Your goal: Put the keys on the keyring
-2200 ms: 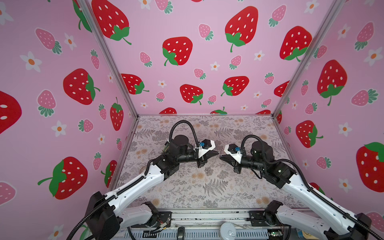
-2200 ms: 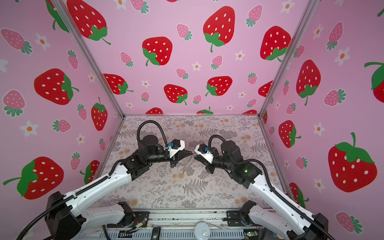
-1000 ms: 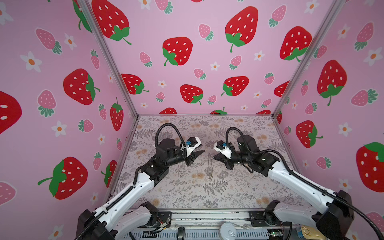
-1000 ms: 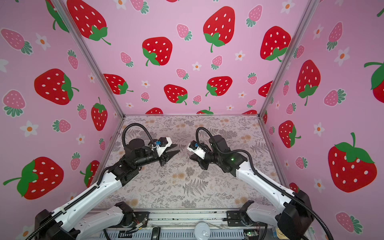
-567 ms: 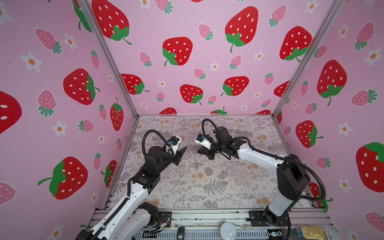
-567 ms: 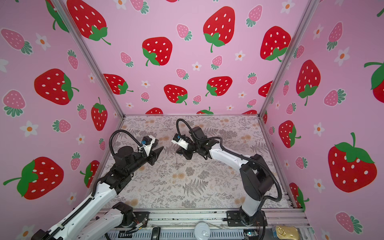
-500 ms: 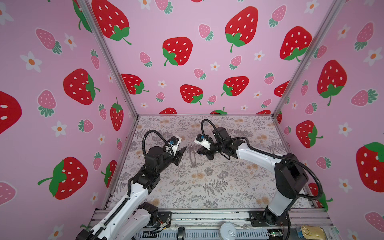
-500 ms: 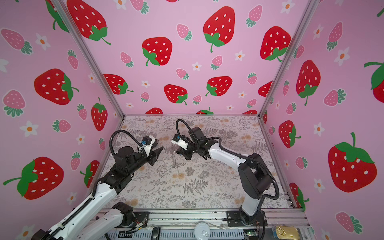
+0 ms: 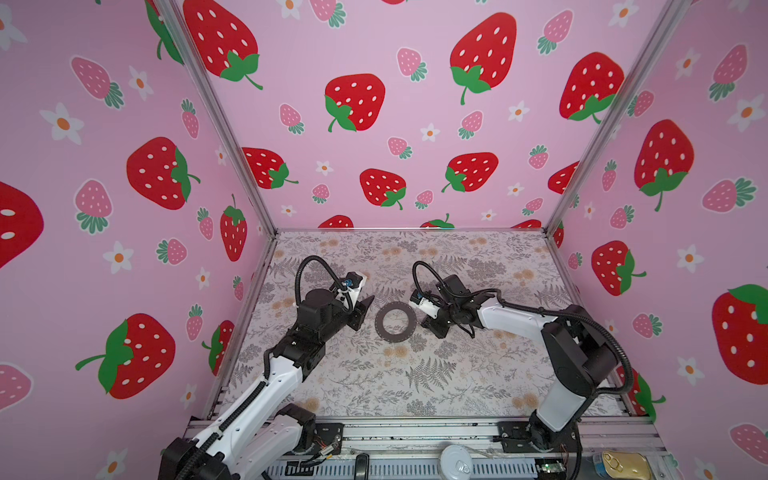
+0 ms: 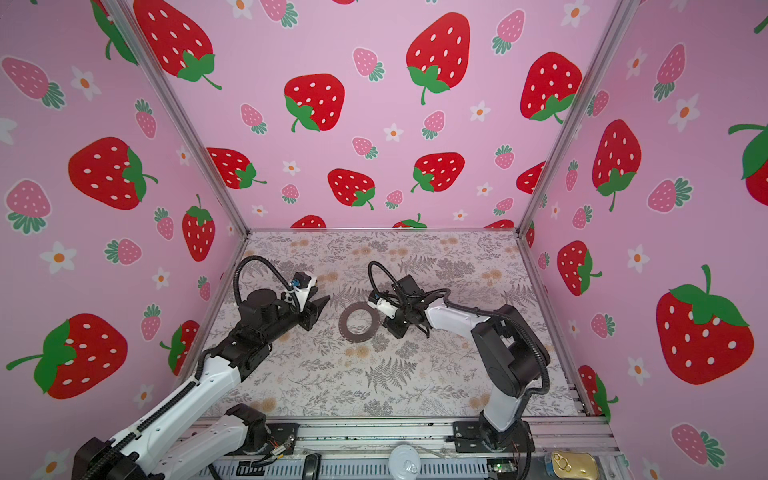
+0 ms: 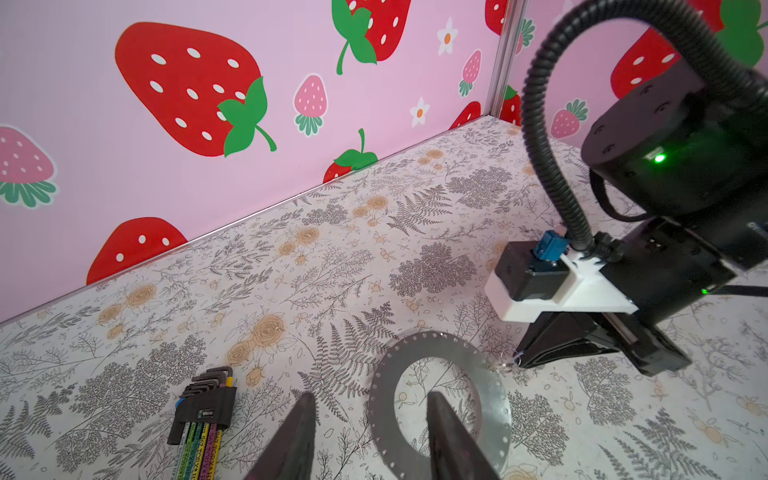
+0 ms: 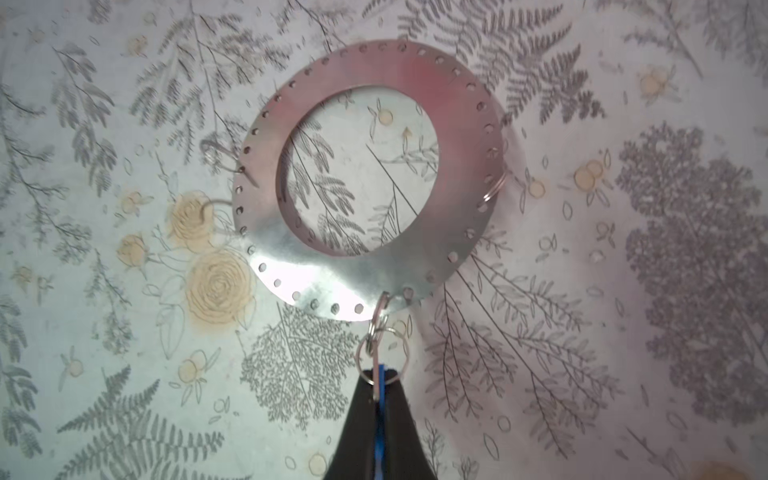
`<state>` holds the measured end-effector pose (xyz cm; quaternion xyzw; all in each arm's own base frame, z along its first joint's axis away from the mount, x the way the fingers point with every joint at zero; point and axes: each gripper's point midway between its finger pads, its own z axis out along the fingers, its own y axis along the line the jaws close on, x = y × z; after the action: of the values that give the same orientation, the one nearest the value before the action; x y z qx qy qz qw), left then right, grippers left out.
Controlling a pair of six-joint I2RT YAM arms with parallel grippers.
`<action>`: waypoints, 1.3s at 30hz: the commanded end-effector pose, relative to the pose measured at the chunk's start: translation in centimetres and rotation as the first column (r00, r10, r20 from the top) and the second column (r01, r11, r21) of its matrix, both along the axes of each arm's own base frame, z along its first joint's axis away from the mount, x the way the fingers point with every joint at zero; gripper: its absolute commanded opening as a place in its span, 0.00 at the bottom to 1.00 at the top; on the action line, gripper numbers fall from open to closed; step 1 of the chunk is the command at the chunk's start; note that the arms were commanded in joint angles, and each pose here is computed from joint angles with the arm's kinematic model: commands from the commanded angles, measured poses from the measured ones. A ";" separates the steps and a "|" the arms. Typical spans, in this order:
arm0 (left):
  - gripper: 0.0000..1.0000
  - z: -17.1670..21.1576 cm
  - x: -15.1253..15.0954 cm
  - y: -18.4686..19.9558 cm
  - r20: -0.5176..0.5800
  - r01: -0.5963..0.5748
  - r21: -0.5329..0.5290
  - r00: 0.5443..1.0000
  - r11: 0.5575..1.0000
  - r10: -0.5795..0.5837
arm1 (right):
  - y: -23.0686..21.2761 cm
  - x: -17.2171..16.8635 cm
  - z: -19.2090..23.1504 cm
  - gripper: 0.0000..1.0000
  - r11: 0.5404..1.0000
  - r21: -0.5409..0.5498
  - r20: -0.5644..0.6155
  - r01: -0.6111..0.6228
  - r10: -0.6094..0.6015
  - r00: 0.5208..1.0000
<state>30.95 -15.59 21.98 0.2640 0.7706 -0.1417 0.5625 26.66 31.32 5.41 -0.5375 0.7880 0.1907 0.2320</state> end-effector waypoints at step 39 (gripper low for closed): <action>0.48 -8.7 5.7 13.2 -0.012 -0.591 0.062 0.805 0.804 0.593 | -24.1 9.9 7.4 0.99 0.637 0.498 0.465 0.589 -0.769 0.438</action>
<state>35.22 -4.03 12.09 0.0704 0.8503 0.0481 0.5194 34.24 8.24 9.18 -0.2066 0.8343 -0.0078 0.5111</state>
